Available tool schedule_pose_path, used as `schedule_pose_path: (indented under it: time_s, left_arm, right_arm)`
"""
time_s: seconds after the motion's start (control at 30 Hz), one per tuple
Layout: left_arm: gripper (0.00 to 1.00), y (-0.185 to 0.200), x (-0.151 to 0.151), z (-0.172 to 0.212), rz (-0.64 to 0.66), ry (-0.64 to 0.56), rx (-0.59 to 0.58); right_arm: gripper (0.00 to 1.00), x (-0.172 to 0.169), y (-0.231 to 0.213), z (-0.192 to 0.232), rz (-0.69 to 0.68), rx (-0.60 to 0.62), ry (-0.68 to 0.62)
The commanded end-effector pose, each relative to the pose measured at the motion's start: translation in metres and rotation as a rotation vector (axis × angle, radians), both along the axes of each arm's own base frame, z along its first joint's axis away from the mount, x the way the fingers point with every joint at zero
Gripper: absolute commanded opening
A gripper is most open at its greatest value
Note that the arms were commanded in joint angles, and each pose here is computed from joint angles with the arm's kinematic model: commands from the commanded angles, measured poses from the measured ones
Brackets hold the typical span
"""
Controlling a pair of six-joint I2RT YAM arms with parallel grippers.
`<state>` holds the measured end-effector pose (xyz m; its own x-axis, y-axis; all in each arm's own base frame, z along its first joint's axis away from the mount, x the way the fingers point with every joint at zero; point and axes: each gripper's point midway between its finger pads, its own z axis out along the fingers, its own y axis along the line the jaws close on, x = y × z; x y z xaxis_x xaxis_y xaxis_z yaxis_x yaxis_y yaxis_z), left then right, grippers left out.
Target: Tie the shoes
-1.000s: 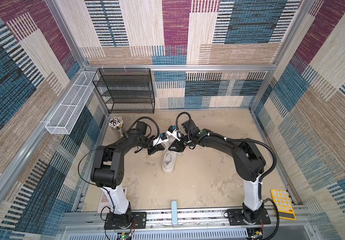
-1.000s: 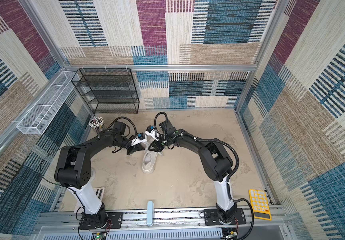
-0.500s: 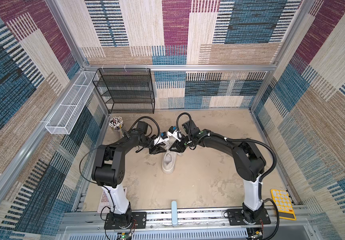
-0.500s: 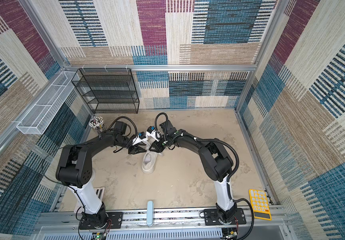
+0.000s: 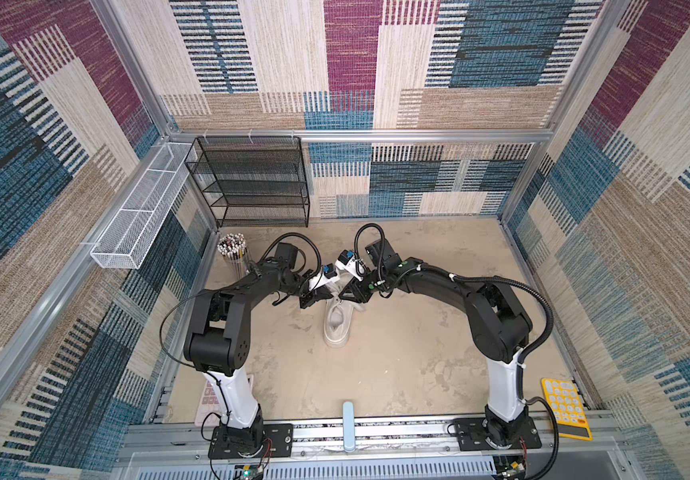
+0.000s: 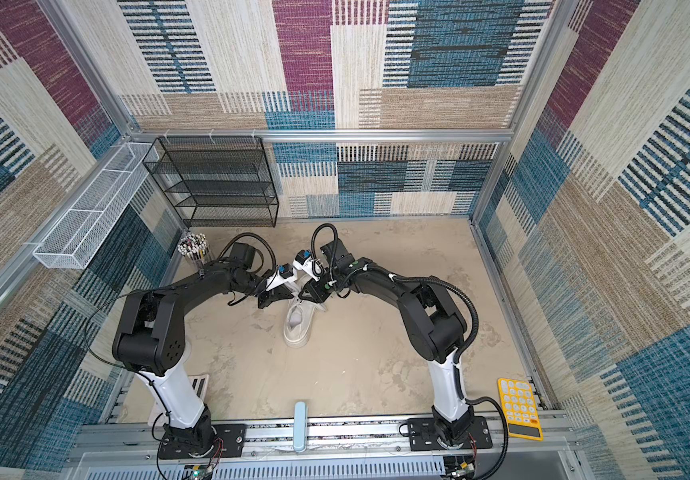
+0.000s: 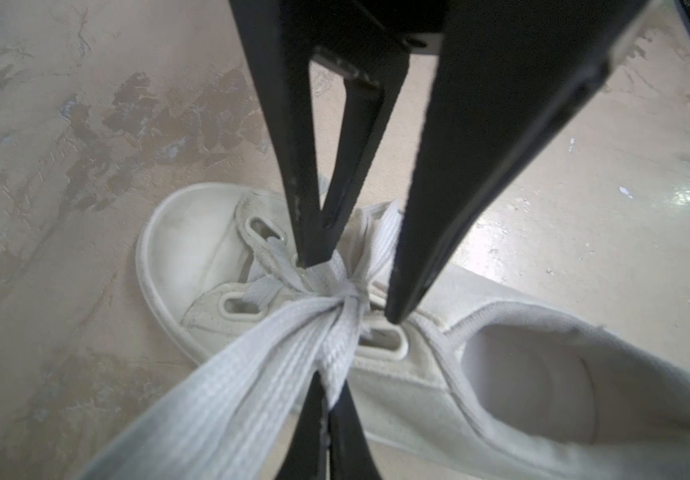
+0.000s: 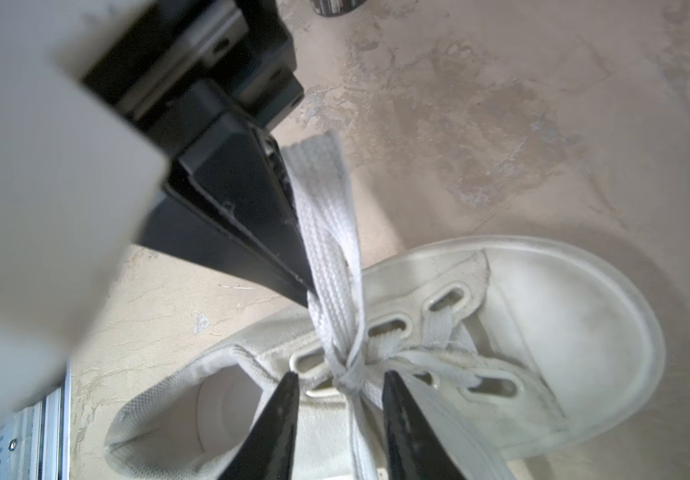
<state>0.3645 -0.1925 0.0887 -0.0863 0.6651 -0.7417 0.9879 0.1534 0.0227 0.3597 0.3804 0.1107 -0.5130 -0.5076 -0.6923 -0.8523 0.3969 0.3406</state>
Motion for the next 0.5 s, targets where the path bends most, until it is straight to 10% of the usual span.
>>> schedule_pose_path:
  time_s: [0.0,0.47]
  left_arm:
    - [0.0,0.001,-0.004,0.002,-0.003,-0.006,0.003]
    - [0.0,0.008,-0.006,0.004,0.021,-0.014,0.028]
  right_arm:
    - [0.36,0.003,0.009,0.003,0.01,0.022,-0.006]
    - [0.18,0.007,-0.004,-0.027,-0.038,-0.089,-0.009]
